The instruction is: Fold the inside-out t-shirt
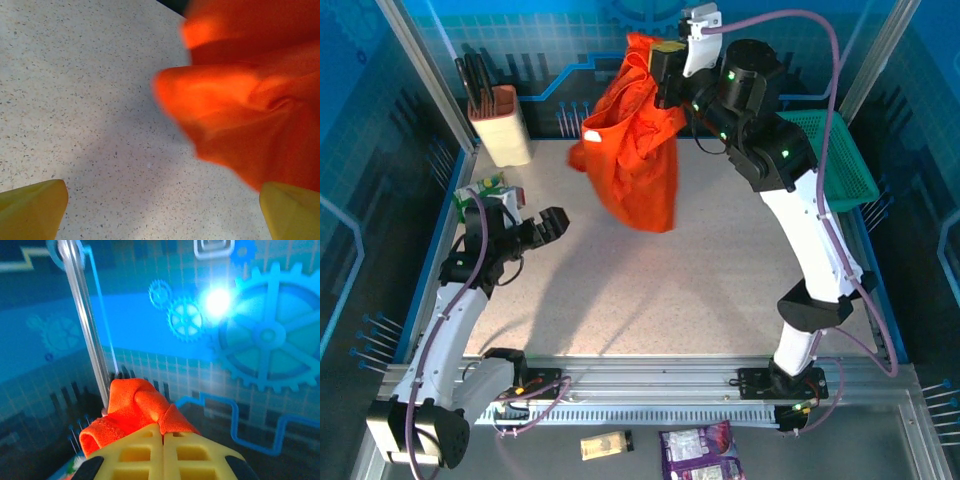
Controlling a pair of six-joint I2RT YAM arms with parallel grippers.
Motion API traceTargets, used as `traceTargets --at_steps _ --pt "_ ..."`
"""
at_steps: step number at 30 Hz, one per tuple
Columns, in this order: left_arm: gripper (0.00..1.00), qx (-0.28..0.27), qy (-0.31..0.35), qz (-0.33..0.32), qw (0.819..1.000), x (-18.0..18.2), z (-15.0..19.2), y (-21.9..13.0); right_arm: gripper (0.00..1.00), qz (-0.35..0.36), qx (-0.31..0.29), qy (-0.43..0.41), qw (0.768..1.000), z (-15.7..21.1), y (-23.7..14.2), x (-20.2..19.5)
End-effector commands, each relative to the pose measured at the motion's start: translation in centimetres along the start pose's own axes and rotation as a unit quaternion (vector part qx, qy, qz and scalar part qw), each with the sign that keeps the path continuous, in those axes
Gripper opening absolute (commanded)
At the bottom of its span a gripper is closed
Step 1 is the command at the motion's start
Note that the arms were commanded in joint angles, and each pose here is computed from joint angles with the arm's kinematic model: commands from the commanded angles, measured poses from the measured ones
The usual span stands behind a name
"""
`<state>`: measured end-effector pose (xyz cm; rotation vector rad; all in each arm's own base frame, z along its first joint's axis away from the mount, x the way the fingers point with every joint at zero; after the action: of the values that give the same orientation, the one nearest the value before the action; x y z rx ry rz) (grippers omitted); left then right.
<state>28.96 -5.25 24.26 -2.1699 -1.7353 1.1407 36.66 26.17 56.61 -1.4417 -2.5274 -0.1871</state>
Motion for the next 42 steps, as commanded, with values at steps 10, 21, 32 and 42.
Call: traceTargets --at_steps 10,21,32,42 --pt "0.95 0.014 0.023 -0.018 0.999 0.6 0.6 0.2 0.44 0.277 0.251 0.151 0.915 24.4 -4.2 -21.3" --pt "0.71 0.120 0.017 -0.024 0.992 2.1 3.4 4.8 0.51 0.253 0.390 0.196 0.864 36.0 -8.5 -21.7" --pt "0.60 0.203 0.054 -0.040 0.977 1.9 4.0 11.4 0.54 0.233 0.448 0.216 0.836 42.0 -8.5 -22.1" --pt "0.56 0.267 0.055 -0.046 0.961 2.3 5.7 17.0 0.58 0.211 0.467 0.240 0.825 44.2 -6.0 -22.5"
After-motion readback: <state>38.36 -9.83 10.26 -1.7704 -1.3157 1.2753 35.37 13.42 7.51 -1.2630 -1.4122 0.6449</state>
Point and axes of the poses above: each hand's point on the last joint's axis, 136 mm out from that joint toward the fingers, its own y axis out along the fingers, its own x axis along the line the jaws close on, z = x × y, the point moved 2 cm from there along -y, back along the fingers, and after that the axes turned 9 degrees about y, right-handed, at the moved point
